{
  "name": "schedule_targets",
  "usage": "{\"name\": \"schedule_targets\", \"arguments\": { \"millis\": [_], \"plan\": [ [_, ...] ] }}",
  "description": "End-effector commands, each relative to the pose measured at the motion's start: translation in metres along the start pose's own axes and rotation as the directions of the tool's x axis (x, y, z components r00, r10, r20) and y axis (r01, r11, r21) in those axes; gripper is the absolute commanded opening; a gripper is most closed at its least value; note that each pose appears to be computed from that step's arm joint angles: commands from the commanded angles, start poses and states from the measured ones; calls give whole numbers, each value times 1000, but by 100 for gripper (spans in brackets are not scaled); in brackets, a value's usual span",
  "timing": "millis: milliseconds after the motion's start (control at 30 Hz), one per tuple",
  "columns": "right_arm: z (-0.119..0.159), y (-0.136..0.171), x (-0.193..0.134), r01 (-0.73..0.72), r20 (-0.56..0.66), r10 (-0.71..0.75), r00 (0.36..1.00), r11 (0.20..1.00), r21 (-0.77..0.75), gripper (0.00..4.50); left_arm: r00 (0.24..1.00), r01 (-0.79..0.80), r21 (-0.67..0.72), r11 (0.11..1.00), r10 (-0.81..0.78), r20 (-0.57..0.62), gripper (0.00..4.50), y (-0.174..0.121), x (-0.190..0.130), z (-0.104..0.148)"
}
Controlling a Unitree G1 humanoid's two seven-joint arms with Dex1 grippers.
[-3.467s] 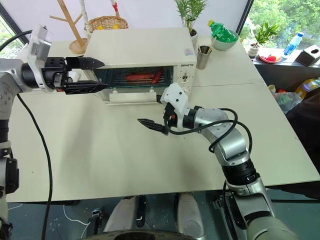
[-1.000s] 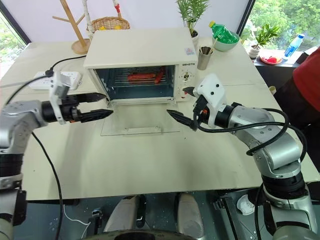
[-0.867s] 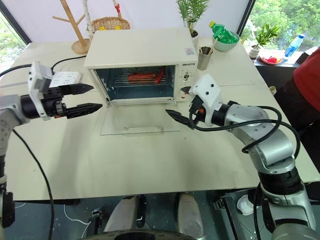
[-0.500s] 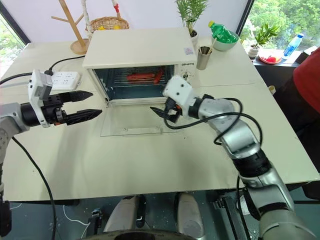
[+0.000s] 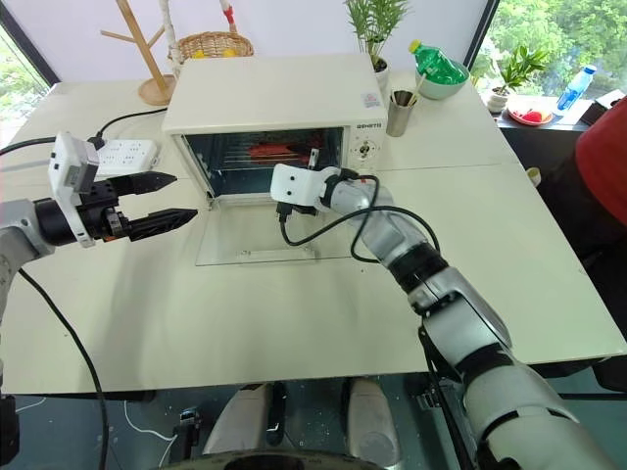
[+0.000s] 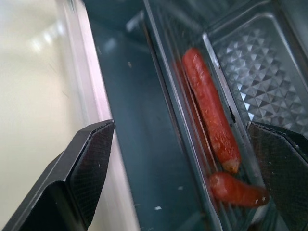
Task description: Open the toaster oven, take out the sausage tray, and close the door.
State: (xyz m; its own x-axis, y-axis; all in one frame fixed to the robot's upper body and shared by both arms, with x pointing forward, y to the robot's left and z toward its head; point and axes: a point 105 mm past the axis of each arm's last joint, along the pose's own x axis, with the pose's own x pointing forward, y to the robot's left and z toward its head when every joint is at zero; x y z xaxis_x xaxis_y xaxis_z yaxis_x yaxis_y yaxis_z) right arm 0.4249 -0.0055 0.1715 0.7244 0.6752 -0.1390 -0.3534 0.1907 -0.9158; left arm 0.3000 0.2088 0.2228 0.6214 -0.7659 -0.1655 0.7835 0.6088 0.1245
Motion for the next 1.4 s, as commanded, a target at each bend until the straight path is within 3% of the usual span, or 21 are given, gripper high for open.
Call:
{"name": "schedule_targets", "arguments": {
  "millis": [33, 367, 467, 633, 1400],
  "plan": [
    [12, -13, 10, 67, 47, -62, 997, 993, -94, 450, 999, -13, 49, 999, 12, 31, 440, -1, -5, 14],
    [13, -5, 26, 76, 33, -71, 997, 980, -182, 450, 999, -23, 57, 998, 20, 43, 440, 1, -3, 18],
    [11, -6, 28, 86, 13, -85, 996, 978, -189, 365, 999, -20, 57, 998, 17, 45, 450, 0, -2, 19],
    [9, -8, 28, 102, 6, -103, 995, 971, -216, 119, 999, -19, 61, 998, 16, 51, 450, 1, 0, 20],
    [5, -6, 35, 68, -69, -87, 994, 967, -244, 119, 998, -12, 72, 997, 7, 58, 450, 1, 3, 24]
  ]
}}
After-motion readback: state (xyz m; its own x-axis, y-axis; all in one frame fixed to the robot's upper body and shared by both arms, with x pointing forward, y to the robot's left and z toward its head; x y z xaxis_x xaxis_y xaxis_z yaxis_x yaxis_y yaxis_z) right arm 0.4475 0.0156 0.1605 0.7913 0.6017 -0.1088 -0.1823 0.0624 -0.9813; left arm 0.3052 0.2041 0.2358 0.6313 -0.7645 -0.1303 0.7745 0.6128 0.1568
